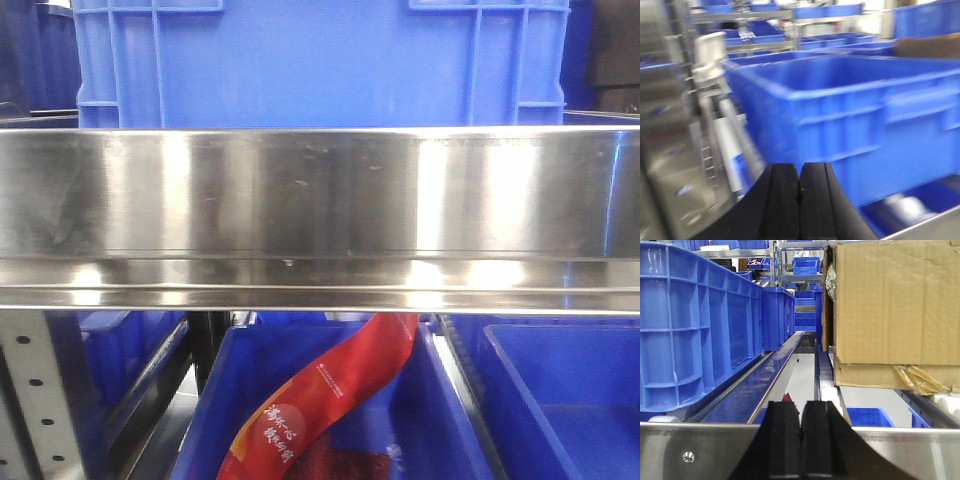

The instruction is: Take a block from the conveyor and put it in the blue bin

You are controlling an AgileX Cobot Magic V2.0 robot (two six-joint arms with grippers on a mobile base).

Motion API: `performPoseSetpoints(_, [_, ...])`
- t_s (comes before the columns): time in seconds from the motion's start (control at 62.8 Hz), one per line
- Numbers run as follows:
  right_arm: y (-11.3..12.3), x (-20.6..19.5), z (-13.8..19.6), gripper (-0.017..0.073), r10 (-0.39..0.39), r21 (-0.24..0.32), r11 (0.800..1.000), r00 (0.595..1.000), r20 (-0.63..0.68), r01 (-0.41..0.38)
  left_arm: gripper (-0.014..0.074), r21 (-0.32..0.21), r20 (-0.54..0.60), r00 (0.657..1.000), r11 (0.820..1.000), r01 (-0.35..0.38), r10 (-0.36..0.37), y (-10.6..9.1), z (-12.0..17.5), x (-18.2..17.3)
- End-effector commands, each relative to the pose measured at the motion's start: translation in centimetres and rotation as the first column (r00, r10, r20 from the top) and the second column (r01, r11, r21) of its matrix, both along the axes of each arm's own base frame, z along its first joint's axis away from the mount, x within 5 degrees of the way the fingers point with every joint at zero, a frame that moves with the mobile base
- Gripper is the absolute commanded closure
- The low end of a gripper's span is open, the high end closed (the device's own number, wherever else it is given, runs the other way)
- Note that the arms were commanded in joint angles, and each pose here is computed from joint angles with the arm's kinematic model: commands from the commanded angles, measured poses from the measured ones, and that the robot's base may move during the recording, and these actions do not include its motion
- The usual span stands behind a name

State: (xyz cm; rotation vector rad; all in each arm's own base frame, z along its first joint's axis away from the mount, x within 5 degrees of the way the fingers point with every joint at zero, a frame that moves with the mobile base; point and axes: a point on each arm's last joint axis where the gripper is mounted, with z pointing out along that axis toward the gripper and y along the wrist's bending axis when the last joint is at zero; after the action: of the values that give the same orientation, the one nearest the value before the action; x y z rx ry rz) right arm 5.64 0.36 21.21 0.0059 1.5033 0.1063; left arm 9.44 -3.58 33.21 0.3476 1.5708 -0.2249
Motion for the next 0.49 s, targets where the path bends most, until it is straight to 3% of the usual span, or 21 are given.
performPoseSetpoints(0.0, [0.0, 0.0, 0.2, 0.0721, -0.008, -0.011, 1.000, 1.000, 0.027, 0.009, 0.0704, -0.017, 0.044, 0.997, 0.998, -0.057, 0.058, 0.7, -1.1, -0.4])
performPoseSetpoints(0.143, [0.0, 0.0, 0.2, 0.0721, -0.008, -0.011, 1.000, 1.000, 0.027, 0.009, 0.0704, -0.064, 0.074, 0.985, 0.987, -0.150, 0.154, 1.8, -3.6, -1.2])
performPoseSetpoints(0.478, [0.0, 0.0, 0.2, 0.0721, -0.008, -0.011, 1.000, 1.000, 0.027, 0.009, 0.0704, -0.100, 0.065, 0.943, 0.942, -0.320, 0.327, 3.4, -10.1, -3.2])
